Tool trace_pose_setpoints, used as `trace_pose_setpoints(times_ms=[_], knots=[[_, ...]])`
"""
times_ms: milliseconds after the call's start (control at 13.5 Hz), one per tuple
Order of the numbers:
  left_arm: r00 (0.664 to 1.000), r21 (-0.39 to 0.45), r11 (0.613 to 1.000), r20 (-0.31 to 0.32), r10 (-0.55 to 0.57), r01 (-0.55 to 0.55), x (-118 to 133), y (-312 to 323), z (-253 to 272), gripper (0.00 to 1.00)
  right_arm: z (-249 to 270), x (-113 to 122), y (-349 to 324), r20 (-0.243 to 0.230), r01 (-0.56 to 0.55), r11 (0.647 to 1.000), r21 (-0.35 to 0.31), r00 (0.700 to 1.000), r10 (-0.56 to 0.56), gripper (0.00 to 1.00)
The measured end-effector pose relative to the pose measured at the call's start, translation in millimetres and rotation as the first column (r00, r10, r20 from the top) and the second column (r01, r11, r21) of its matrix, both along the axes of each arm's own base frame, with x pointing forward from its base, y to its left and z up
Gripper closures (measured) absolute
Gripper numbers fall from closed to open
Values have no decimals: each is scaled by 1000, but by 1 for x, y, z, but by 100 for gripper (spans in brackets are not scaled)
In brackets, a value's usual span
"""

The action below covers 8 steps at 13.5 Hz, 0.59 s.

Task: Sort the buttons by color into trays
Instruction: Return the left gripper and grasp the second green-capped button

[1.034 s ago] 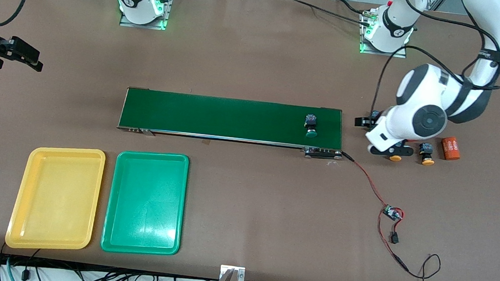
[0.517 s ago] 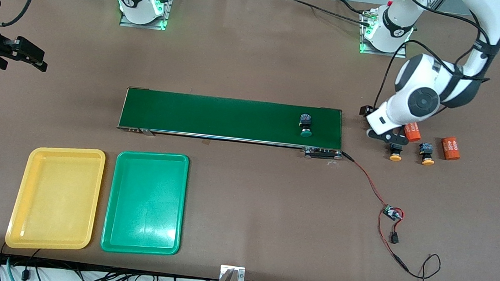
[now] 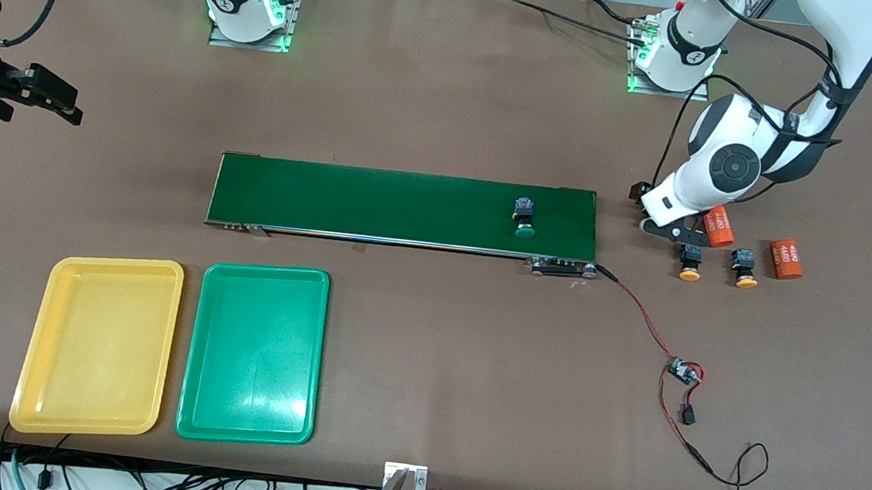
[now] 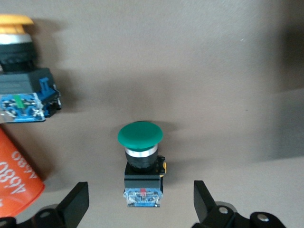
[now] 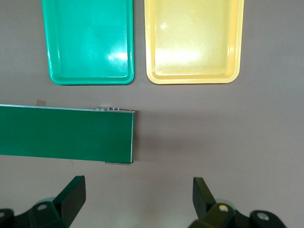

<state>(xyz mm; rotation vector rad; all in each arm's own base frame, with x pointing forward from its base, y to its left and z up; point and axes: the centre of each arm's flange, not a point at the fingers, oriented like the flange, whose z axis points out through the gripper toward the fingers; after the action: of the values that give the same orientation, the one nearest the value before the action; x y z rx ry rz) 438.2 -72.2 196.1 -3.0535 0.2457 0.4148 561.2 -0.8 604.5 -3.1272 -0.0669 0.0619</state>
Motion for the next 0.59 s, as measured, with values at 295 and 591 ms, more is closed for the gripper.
trace_pose_setpoints(times_ms=[295,591], knots=[[999,-23,1000,-44,-1,0,-7,-2,-21,43,0,0,0,0,0,1000,0,1000,0,0],[999,-24,1000,-41,0,-1,-3,-1,-19,59,0,0,0,0,0,1000,0,1000,0,0]])
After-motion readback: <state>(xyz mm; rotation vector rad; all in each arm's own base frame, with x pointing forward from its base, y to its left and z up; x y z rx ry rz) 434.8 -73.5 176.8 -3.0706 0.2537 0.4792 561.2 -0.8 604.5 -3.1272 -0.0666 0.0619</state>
